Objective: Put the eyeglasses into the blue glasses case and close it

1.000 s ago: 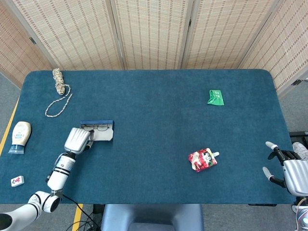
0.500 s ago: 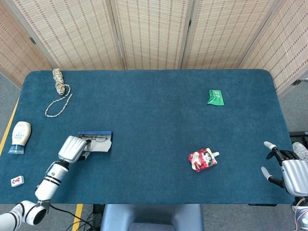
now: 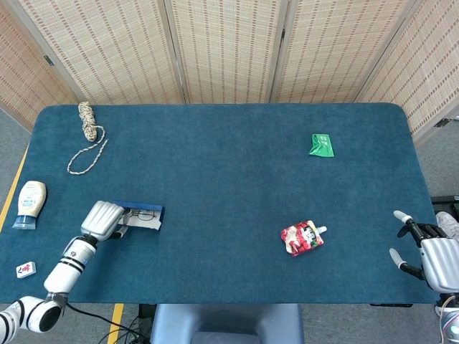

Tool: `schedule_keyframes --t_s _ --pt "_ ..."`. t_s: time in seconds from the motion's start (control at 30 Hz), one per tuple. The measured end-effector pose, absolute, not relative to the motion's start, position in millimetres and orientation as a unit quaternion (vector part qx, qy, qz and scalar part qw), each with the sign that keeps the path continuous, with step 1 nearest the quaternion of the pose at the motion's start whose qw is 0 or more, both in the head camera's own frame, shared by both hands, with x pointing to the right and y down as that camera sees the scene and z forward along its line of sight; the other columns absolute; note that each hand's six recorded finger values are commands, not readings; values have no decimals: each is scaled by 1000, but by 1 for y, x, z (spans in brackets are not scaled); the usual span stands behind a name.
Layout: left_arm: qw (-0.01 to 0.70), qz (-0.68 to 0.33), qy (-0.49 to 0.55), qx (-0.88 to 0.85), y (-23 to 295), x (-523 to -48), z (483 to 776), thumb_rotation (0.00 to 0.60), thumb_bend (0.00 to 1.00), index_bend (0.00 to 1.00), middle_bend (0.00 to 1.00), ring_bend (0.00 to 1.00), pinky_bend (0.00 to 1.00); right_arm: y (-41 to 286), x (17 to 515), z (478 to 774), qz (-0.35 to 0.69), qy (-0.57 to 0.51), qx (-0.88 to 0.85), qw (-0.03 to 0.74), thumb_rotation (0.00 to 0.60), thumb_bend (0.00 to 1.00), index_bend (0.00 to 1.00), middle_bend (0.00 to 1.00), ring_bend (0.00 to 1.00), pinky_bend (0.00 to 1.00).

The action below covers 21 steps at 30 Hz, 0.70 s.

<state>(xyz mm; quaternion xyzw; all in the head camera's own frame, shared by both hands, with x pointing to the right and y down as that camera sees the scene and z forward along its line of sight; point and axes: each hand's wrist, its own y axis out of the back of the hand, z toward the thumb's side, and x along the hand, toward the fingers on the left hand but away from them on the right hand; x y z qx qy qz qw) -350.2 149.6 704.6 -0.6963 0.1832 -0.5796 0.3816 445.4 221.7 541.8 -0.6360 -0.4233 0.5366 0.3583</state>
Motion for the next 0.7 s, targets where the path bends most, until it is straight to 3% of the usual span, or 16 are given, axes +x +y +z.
schedule_keyframes --t_s 0.7 --pt "362 -620 211 -663 83 -349 728 600 453 576 937 935 998 222 448 543 541 -424 -633 355 600 294 168 465 389 297"
